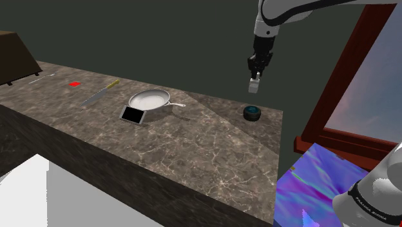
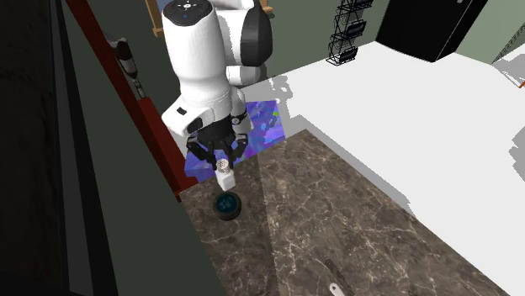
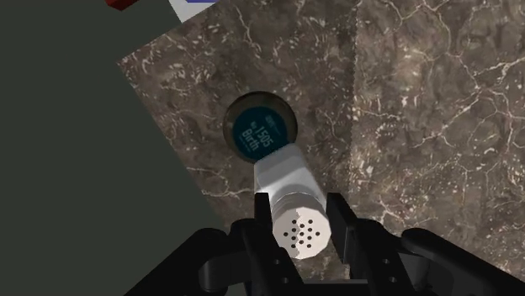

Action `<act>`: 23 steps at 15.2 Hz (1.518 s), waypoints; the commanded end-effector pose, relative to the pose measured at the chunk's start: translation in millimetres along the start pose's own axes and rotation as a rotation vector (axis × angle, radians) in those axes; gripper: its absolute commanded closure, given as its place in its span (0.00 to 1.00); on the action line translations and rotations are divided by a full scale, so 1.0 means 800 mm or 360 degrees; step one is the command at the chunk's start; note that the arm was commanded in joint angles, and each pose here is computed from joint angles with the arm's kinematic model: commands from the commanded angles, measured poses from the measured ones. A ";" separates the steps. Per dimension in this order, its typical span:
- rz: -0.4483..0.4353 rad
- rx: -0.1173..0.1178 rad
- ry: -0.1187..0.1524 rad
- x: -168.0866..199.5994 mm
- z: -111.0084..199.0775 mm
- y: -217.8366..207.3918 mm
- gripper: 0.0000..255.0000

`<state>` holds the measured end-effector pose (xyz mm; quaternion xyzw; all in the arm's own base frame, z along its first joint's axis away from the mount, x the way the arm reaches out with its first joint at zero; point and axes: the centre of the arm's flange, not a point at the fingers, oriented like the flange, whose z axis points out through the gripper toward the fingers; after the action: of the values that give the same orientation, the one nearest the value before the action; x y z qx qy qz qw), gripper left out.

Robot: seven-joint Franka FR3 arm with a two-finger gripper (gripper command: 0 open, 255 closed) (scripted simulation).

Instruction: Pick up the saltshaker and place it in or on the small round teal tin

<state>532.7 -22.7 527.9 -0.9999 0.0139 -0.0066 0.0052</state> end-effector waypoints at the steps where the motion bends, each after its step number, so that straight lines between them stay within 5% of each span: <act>1: -0.0004 0.0001 0.0001 -0.015 -0.002 0.018 1.00; 23: -0.0004 0.0001 0.0001 -0.016 0.134 0.019 1.00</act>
<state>520.7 -36.3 423.0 -0.9999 0.0127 -0.0065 0.0056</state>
